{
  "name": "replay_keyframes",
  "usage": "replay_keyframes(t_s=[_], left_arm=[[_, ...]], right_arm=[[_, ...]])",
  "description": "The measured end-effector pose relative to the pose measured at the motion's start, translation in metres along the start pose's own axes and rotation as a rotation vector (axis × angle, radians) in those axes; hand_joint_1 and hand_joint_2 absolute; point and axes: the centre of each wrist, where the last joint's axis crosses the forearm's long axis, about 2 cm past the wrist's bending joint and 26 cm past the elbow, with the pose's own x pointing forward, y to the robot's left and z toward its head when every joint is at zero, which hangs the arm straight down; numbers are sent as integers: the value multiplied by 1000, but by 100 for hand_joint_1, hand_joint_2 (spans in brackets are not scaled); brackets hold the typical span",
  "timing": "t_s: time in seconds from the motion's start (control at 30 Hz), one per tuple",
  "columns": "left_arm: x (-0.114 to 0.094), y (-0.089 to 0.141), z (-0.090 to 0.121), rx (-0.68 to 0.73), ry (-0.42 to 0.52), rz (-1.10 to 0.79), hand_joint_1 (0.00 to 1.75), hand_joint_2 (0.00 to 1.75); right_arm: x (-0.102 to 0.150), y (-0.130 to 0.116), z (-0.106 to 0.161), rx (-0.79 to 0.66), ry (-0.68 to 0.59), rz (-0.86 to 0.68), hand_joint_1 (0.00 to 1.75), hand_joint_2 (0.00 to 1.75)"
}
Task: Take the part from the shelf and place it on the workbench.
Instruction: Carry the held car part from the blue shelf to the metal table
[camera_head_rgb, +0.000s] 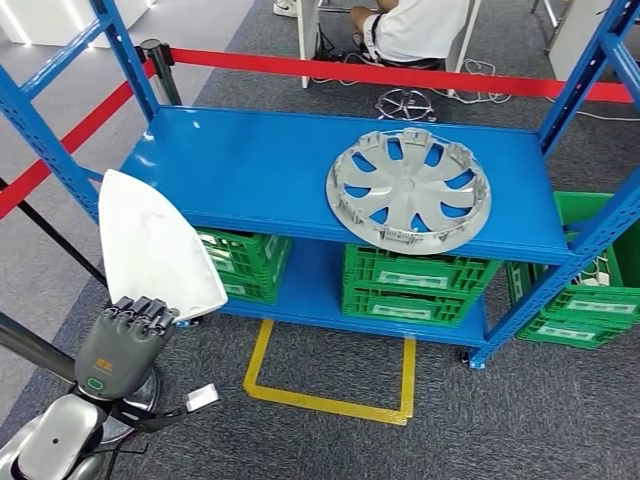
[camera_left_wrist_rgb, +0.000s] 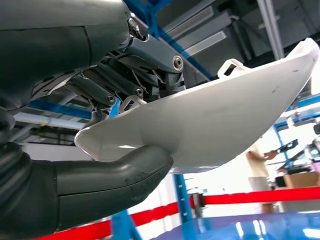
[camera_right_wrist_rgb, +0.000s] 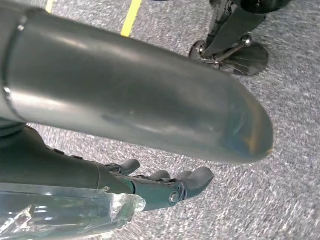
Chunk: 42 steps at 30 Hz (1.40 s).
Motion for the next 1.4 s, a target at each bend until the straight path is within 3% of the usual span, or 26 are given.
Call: replay_keyframes(t_s=[0.93,1.03,1.23,1.4], left_arm=[[0,-2,8,-39,21,23,150,175],[-1,-1,21,-48,36,29,150,175],[-24,15,85,-63,115,31,150,175],[-46,28,109,-61,154,7,150,175]], right_arm=[[2,3,0,10,0,58,0,0],[2,6,1,6,13,72,0,0],[14,35,2,15,24,102,0,0],[25,51,3,36,28,115,0,0]])
